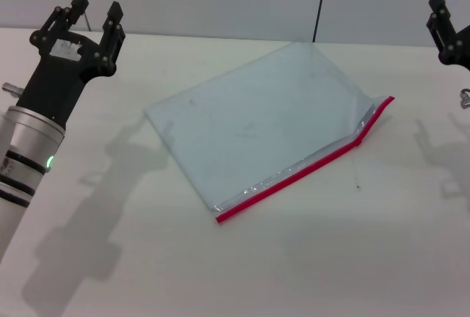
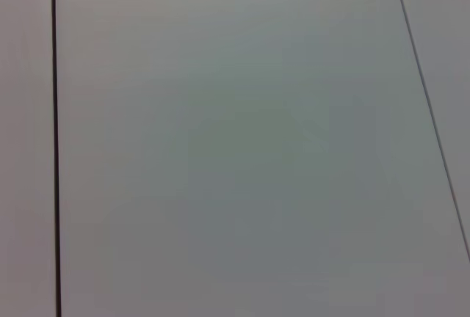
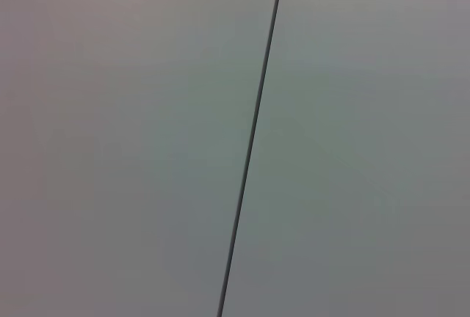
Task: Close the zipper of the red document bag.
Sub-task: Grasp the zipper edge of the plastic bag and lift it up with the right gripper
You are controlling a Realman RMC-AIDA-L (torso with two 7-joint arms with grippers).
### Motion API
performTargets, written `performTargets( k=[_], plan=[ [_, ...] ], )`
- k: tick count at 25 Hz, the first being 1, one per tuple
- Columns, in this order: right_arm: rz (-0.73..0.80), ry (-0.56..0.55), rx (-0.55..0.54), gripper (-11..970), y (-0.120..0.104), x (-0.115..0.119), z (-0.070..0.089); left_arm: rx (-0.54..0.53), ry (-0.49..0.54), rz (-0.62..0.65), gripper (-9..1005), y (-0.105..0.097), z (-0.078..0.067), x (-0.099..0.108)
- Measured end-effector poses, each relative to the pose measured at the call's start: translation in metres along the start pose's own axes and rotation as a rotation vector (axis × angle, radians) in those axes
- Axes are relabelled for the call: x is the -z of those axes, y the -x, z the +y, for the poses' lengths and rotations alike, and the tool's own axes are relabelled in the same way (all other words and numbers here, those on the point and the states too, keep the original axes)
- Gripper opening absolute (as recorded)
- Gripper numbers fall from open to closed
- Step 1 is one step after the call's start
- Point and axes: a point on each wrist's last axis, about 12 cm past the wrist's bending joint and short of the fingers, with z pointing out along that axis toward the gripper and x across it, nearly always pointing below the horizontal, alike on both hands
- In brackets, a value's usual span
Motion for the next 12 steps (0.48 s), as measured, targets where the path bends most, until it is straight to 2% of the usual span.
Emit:
performTargets(
  k=[9,12],
  plan=[
    [0.002,-0.001,0.004,586,-0.0004,0.0006,-0.0006,0.001,0.000,0.000,512,-0.0001,-0.0006,-0.0001],
    [0.009,0.009,0.036,585,-0.0012,0.0004,-0.0006,0.002,0.001,0.001,512,-0.0003,-0.0006,-0.0001]
  ],
)
